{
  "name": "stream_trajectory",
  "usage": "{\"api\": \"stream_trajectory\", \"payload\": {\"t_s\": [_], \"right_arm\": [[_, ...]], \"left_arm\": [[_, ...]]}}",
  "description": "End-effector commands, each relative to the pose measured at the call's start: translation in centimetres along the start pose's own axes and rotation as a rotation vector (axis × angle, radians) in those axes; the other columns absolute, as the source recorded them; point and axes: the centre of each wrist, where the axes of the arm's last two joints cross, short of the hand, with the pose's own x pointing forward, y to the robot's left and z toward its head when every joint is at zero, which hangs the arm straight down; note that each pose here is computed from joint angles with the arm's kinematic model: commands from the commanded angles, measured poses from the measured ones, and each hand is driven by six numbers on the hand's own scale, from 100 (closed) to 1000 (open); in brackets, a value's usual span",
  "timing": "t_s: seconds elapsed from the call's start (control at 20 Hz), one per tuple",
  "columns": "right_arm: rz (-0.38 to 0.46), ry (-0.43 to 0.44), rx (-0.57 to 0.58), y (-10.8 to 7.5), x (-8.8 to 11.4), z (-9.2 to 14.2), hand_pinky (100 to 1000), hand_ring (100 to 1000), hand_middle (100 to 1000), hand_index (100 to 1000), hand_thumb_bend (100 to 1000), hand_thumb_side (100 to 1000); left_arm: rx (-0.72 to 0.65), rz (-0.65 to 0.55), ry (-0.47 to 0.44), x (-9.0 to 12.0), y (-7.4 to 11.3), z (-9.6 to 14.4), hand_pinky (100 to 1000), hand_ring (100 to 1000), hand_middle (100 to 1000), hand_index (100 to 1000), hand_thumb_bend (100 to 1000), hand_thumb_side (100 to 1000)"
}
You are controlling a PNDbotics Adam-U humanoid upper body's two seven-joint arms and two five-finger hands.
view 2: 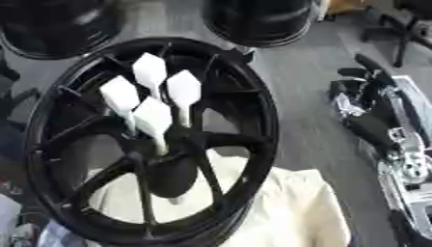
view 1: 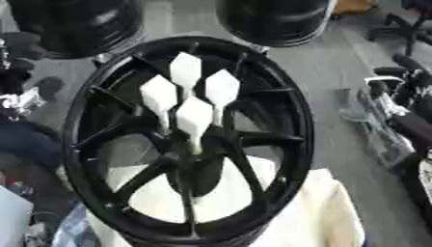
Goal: Pull the pin out of the wheel hub.
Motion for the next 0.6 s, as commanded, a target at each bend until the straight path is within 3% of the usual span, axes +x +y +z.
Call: {"api": "stream_trajectory", "payload": {"t_s": [0.05, 0.6], "right_arm": [[0.008, -0.025, 0.002, -0.38, 0.62, -0.32, 803, 746, 751, 943, 210, 317], [0.009, -0.023, 0.004, -0.41, 0.58, -0.32, 803, 746, 751, 943, 211, 318]], "left_arm": [[-0.03, -0.057, -0.052, 1.16, 1.26, -0.61, 741, 742, 659, 818, 550, 523], [-0.114, -0.097, -0.108, 1.97, 2.24, -1.61, 743, 742, 657, 817, 533, 515]]}}
